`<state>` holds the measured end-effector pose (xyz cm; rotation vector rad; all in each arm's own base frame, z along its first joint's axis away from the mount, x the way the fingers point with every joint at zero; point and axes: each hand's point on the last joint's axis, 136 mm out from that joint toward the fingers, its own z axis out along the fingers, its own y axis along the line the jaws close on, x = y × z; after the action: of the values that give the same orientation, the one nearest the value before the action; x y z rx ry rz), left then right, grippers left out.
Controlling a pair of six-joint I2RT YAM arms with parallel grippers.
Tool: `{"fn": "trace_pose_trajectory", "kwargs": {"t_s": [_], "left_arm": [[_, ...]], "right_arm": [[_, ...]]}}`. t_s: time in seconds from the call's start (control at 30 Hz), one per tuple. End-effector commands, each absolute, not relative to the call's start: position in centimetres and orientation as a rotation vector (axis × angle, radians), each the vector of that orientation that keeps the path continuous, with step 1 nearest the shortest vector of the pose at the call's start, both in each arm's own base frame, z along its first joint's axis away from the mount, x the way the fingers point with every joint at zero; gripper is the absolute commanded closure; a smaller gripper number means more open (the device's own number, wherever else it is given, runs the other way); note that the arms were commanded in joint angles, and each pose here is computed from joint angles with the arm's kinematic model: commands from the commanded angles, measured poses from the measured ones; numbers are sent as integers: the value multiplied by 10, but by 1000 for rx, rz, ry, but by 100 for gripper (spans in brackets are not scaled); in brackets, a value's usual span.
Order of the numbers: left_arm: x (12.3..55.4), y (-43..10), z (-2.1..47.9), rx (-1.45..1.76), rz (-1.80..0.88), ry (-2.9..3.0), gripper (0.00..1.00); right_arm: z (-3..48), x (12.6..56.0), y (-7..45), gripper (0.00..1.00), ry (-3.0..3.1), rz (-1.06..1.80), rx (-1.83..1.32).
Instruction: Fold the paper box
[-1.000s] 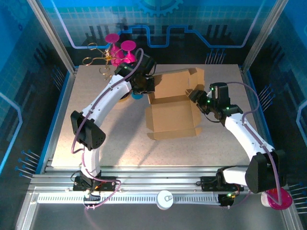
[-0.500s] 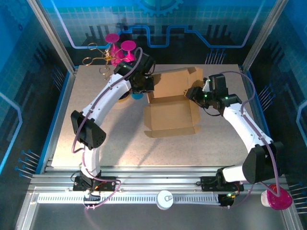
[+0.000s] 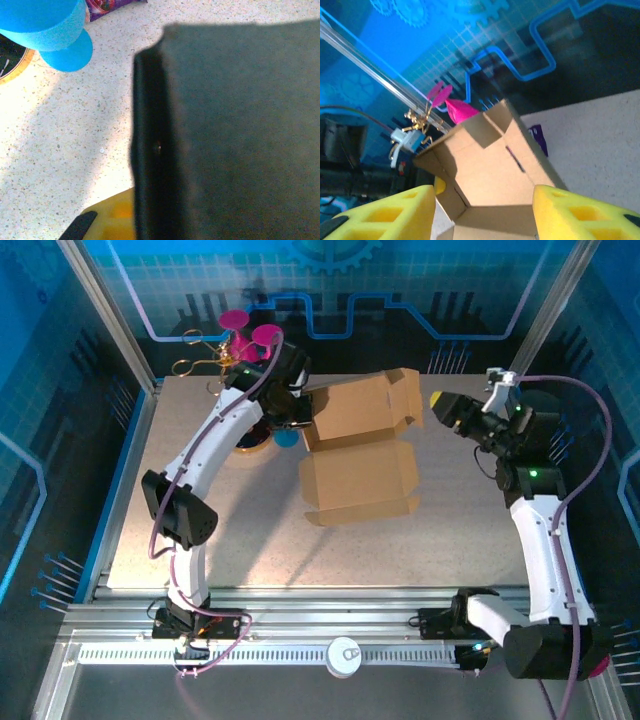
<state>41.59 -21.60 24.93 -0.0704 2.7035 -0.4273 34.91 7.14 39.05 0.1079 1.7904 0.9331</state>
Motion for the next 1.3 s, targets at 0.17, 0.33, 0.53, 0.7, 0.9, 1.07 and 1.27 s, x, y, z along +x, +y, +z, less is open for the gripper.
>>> {"fn": "trace_pose_trajectory", "kwargs": {"t_s": [0.17, 0.33, 0.53, 0.7, 0.9, 1.07, 1.27], "left_arm": [[415, -224, 256, 135, -613, 2713, 100], [412, -212, 259, 176, -644, 2718, 100], [416, -209, 254, 178, -687, 2724, 100], [421, -213, 253, 175, -714, 2719, 100], [425, -215, 248, 166, -719, 2730, 100], [427, -215, 246, 153, -716, 2733, 100], [429, -216, 249, 144, -721, 2725, 100]], "right_arm": [[375, 374, 76, 55, 1732, 1140, -114], [365, 377, 72, 64, 1653, 1215, -188], [356, 377, 94, 67, 1664, 1318, -284], [342, 381, 103, 64, 1683, 1368, -288], [352, 383, 118, 63, 1669, 1419, -355], [366, 380, 131, 62, 1648, 1453, -412], [362, 379, 141, 62, 1686, 1419, -441]]}}
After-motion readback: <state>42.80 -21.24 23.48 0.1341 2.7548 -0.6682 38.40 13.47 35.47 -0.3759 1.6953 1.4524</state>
